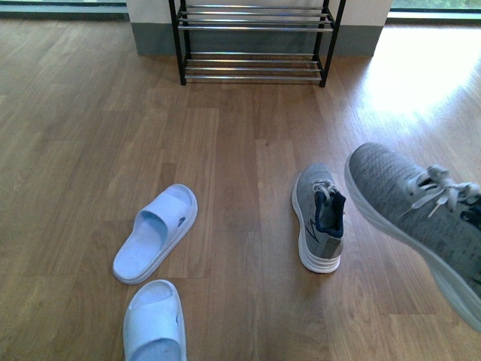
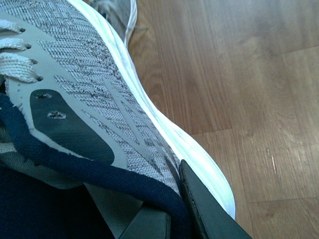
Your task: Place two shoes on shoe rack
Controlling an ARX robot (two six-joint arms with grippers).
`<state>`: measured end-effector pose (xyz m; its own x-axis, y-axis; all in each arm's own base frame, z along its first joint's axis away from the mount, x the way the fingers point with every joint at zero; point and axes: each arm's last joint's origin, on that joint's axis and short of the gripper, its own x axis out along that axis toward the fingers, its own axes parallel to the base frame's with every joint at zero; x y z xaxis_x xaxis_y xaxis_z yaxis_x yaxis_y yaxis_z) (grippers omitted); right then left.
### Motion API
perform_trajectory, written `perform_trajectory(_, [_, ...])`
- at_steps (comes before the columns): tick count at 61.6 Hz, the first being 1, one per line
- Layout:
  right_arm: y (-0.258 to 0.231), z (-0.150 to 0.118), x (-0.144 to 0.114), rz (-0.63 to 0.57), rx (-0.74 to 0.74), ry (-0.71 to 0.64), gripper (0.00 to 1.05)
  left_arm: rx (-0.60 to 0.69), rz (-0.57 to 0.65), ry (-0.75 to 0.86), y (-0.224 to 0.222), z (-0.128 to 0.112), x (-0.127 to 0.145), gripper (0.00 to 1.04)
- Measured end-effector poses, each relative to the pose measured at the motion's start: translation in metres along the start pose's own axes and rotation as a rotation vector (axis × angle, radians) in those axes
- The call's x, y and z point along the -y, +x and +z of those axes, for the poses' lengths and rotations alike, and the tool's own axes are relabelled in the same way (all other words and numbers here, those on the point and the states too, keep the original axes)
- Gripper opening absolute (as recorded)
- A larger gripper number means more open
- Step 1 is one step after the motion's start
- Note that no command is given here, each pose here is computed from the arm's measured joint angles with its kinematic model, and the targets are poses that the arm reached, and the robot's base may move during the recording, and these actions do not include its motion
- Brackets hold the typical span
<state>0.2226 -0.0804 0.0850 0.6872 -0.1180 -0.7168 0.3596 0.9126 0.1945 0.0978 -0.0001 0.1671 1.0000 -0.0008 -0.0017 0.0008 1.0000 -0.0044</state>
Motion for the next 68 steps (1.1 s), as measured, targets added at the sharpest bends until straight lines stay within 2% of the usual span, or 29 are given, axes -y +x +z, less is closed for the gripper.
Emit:
perform_trajectory(17, [-0.077, 0.027, 0.003, -0.061, 0.233, 0.142, 0.02, 0.0, 0.0, 0.0, 0.0, 0.0, 0.0, 0.95])
perform_trajectory(29, [-0.11, 0.03, 0.012, -0.074, 0.334, 0.187, 0.02, 0.0, 0.0, 0.0, 0.0, 0.0, 0.0, 0.95])
perform_trajectory(41, [-0.123, 0.021, 0.014, -0.037, 0.389, 0.184, 0.02, 0.0, 0.0, 0.0, 0.0, 0.0, 0.0, 0.95])
perform_trajectory(68, [-0.123, 0.021, 0.013, -0.023, 0.39, 0.177, 0.02, 0.0, 0.003, 0.0, 0.0, 0.0, 0.0, 0.95])
